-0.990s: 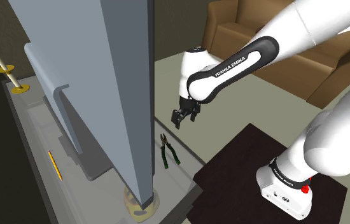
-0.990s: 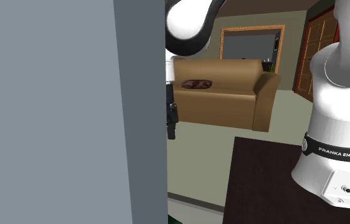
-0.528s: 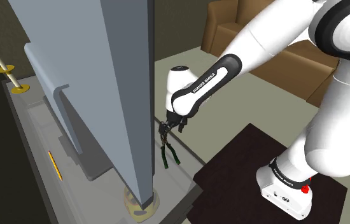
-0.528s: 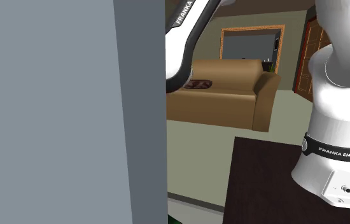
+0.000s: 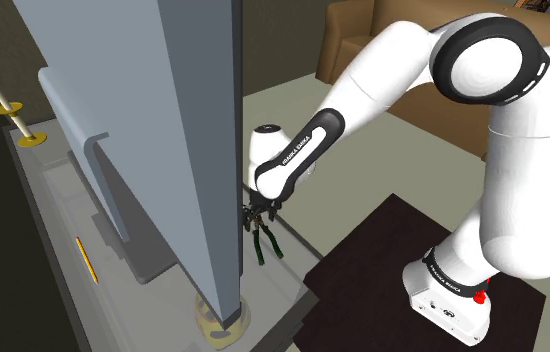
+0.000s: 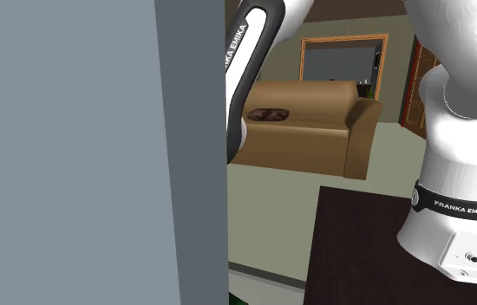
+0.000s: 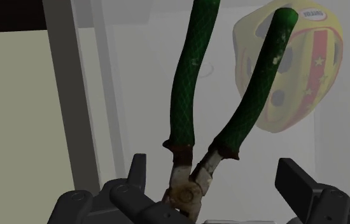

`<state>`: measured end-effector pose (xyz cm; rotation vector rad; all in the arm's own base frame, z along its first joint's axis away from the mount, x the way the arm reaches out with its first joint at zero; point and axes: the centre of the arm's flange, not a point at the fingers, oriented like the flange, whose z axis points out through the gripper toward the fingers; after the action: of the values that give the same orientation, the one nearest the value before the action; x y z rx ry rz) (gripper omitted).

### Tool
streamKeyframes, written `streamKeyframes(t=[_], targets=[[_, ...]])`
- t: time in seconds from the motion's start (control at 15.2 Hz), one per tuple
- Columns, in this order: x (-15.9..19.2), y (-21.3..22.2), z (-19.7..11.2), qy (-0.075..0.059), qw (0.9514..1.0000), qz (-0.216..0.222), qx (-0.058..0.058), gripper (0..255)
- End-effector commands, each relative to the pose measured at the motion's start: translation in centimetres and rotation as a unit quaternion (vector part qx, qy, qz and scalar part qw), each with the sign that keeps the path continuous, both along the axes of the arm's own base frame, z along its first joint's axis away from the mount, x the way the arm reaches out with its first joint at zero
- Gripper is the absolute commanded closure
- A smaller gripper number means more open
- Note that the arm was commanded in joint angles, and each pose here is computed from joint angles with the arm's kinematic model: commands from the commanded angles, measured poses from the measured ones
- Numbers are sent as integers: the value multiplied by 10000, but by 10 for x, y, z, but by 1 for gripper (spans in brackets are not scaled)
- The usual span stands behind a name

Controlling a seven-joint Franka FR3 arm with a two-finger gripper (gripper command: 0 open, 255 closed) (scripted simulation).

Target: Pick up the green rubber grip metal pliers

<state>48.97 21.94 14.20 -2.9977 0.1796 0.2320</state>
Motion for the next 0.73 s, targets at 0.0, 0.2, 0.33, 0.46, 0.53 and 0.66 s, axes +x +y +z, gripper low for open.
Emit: streamKeyframes(t=[0.0, 0.2, 0.33, 0.46, 0.53, 0.66], targets=[[0, 0, -12, -1, 10000, -1, 1, 0], [0, 0, -20, -1, 10000, -1, 1, 0], [0, 1, -20, -1, 10000, -1, 1, 255], [0, 0, -20, -1, 10000, -1, 1, 255], [0, 0, -20, -1, 10000, -1, 1, 255], [0, 1, -20, -1, 10000, -1, 0, 255]])
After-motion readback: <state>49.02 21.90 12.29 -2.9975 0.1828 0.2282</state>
